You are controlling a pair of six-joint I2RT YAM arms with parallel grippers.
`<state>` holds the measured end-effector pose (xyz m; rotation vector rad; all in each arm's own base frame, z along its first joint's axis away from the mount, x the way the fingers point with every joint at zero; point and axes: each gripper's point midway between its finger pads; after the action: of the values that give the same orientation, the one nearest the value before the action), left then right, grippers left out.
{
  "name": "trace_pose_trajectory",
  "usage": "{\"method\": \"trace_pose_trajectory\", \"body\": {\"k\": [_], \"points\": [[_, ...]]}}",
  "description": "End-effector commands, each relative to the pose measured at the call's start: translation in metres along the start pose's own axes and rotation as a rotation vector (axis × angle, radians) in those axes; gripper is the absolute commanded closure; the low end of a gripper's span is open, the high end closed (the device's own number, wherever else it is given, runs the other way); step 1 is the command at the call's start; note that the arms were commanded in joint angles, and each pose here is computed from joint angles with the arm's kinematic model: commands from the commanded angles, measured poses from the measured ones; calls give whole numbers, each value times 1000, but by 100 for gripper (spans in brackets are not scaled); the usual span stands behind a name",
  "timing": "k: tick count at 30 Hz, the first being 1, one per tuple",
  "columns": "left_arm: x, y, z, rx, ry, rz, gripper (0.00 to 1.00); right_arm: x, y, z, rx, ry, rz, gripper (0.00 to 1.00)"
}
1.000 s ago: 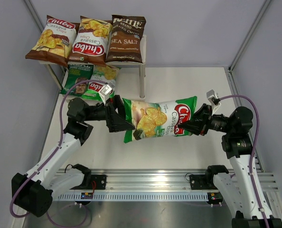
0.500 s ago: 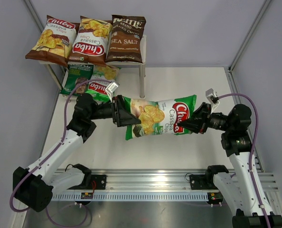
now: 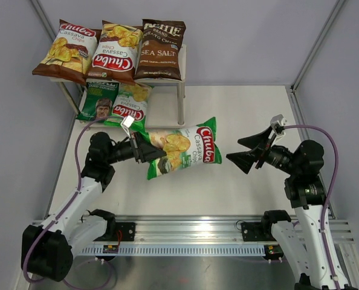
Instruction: Place and organize the chips bags onto the shelf
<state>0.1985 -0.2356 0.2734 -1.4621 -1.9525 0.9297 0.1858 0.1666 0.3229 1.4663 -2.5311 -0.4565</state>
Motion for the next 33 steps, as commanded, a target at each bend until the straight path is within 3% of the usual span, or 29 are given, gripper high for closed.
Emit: {"method": "trace_pose_trajectory", "body": {"k": [1, 6, 16, 25, 33], "points": [[19, 11, -11, 12, -108, -47, 81, 8, -30, -27, 46, -100, 237, 1], [49, 43, -18, 48, -209, -198, 82, 14, -65, -28, -30, -146, 423, 1], [121, 78, -73, 146, -593, -492, 83, 17, -68, -25, -41, -142, 448, 1], [154, 59, -143, 51, -1014, -391, 77, 12, -60, -27, -66, -159, 391, 1], [140, 76, -194, 53, -1123, -374, 75, 16, -44, -34, -32, -188, 357, 1]]}}
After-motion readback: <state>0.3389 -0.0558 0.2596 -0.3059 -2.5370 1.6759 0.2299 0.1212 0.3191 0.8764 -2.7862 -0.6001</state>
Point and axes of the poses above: each gripper's point midway between its finger pads, its own x axis back along the fingers, its own y axis along the line the jaws close on, z = x × y, and after that the axes turned 1 degree about -x, right-handed
